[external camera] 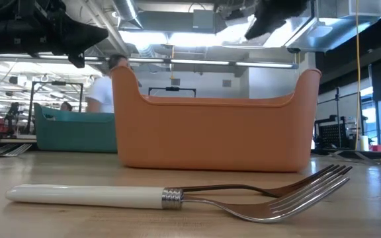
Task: Sort silverware by color (type)
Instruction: Put the orange fork into the orange bin
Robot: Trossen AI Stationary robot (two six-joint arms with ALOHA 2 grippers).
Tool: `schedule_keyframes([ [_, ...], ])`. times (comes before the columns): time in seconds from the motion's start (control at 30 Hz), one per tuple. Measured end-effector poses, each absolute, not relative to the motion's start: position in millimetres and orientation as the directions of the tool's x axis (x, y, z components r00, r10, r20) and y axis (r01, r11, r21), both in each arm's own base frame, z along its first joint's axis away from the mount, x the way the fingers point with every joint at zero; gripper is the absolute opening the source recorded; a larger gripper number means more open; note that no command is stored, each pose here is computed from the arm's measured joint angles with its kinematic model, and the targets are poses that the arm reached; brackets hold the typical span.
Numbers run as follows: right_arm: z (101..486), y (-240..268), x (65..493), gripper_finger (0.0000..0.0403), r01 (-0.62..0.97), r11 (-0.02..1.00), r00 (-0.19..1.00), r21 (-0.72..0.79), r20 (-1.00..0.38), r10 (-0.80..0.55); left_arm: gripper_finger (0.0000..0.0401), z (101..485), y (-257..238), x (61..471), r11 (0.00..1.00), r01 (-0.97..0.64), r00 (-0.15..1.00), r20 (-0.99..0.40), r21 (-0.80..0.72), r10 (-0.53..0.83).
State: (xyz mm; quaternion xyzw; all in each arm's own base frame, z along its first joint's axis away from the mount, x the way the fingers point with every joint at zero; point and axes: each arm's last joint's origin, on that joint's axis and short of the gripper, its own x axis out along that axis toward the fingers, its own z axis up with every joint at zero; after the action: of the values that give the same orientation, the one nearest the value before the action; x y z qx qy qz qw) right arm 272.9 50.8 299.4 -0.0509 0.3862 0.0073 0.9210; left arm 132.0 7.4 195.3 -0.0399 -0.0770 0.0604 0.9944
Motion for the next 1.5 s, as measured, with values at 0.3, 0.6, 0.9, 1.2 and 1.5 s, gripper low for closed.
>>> schedule_keyframes([
  [0.3, 287.2, 37.8, 223.9, 0.0088, 0.220, 0.965, 0.668, -0.146, -0.698, -0.258, 0.0006, 195.6, 7.4, 131.9, 0.989, -0.114, 0.980, 0.150, -0.090, 0.127],
  [0.6, 269.4, -30.4, 191.4, 0.0088, 0.590, 0.778, 0.496, -0.216, -0.663, -0.560, 0.0006, 195.5, 8.5, 131.8, 0.984, -0.153, 0.975, 0.150, -0.096, 0.166],
  [0.9, 244.3, -102.7, 178.3, 0.0090, 0.742, 0.641, 0.339, -0.195, -0.717, -0.610, 0.0006, 195.2, 9.2, 131.7, 0.978, -0.174, 0.971, 0.146, -0.114, 0.190],
  [1.2, 210.5, -155.7, 163.6, 0.0195, 0.808, 0.572, 0.212, -0.140, -0.837, -0.504, 0.0006, 195.2, 8.8, 131.8, 0.980, -0.159, 0.974, 0.147, -0.118, 0.175],
  [1.5, 171.3, -193.3, 163.4, 0.0240, 0.782, 0.590, 0.119, -0.200, -0.882, -0.457, 0.0006, 195.2, 8.8, 131.8, 0.979, -0.157, 0.974, 0.147, -0.126, 0.175],
])
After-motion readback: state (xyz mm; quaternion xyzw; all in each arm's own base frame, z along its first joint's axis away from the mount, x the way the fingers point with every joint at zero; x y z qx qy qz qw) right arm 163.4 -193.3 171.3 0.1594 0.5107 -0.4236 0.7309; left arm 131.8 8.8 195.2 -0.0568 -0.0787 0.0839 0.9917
